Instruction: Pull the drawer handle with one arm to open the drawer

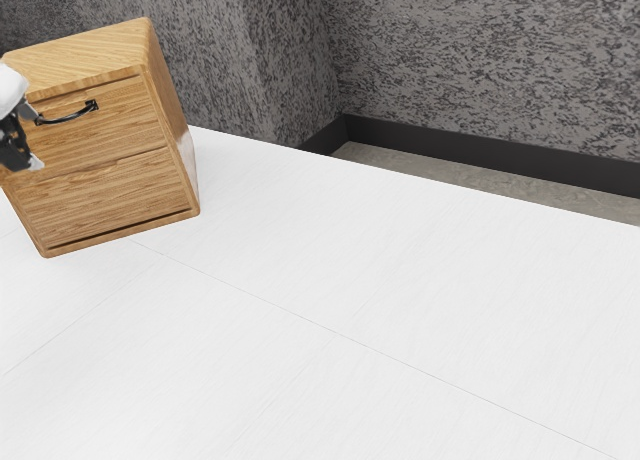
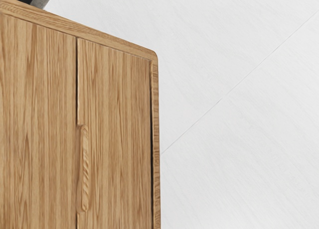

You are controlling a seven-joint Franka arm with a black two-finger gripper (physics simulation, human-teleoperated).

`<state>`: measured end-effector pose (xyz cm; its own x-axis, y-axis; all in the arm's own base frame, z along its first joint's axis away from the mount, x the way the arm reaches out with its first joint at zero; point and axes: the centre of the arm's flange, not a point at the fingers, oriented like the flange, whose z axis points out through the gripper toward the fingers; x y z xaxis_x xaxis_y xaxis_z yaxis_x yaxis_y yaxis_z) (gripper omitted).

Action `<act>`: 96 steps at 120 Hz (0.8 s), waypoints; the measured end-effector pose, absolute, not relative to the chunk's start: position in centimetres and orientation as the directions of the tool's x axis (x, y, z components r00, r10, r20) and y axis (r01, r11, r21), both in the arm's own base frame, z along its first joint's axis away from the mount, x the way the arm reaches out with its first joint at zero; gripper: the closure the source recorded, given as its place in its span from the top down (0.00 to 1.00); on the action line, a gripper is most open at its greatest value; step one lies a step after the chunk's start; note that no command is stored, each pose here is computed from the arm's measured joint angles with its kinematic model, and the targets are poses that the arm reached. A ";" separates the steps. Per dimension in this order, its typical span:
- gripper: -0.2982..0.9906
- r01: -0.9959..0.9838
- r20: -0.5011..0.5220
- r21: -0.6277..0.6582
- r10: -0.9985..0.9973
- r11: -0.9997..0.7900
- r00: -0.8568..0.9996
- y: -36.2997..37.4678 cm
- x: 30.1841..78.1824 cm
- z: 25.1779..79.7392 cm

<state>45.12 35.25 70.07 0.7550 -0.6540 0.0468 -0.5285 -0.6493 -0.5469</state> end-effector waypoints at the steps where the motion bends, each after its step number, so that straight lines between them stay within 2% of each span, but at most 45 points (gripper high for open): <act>1: 0.77 -0.529 0.048 -0.547 -0.656 -0.649 0.754 35.4 45.4 70.0; 21: 0.77 -0.545 0.045 -0.556 -0.678 -0.627 0.734 37.6 48.5 69.8; 42: 0.77 -0.539 0.050 -0.587 -0.691 -0.604 0.721 38.6 51.1 72.1; 56: 0.77 -0.547 0.054 -0.561 -0.687 -0.622 0.725 40.4 53.0 71.6; 96: 0.77 -0.596 0.029 -0.459 -0.681 -0.659 0.731 43.3 51.0 68.6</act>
<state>51.04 43.29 68.63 0.7315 -0.6813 0.0293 -0.5958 -0.6594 -0.4586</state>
